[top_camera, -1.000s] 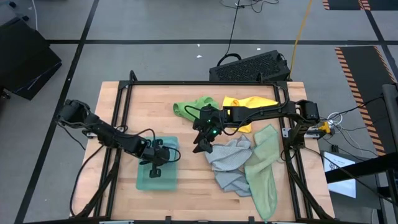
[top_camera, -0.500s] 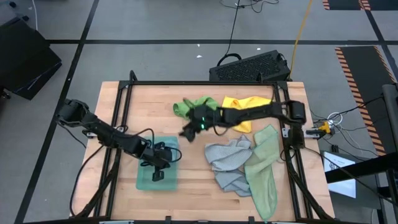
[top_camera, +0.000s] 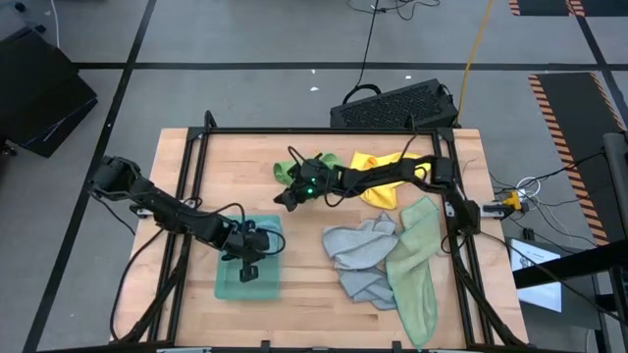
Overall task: Fold microfiber towels
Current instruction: Put the blue microfiber cloth into the green bin
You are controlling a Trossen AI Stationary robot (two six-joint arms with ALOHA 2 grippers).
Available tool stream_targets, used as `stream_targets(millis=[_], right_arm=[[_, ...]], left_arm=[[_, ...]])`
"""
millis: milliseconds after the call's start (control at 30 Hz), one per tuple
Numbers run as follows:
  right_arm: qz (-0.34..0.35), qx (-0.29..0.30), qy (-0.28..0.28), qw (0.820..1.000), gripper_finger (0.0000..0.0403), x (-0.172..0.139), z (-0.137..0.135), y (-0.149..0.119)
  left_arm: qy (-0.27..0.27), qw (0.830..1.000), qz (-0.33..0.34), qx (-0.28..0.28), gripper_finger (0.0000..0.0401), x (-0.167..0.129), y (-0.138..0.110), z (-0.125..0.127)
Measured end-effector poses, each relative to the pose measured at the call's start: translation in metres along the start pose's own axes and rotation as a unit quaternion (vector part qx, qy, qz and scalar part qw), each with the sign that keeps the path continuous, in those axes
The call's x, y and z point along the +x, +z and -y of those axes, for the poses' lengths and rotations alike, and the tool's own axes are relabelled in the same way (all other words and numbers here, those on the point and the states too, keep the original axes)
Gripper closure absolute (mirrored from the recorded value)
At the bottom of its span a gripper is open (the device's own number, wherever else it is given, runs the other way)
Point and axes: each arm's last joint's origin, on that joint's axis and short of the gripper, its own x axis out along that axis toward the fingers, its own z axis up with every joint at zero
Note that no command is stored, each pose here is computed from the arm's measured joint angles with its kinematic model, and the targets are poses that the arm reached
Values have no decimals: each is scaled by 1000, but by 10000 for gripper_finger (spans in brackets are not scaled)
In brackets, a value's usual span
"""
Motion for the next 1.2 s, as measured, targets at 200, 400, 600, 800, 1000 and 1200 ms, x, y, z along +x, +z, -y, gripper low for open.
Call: stream_targets(millis=[200, 400, 600, 800, 1000, 1200], right_arm=[[-6, 2, -1, 1000, 374, 10, 2, -5], [-47, 6, 2, 999, 399, 24, 3, -30], [-65, -15, 21, 998, 401, 27, -8, -41], [-81, -11, 13, 997, 402, 27, -8, -46], [-86, -5, 19, 996, 402, 26, -6, -43], [-82, 0, 21, 996, 402, 26, -7, -42]], left_arm=[[3, 1000, 2, 8, 397, 0, 2, -3], [11, 1000, 5, 16, 391, 1, 6, -10], [18, 1000, 8, 21, 397, 1, 10, -17], [-8, 1000, -5, 2, 396, -5, 16, -25], [-82, 996, -31, -17, 393, -22, 18, -14], [-75, 991, -91, -58, 396, -26, -1, -3]])
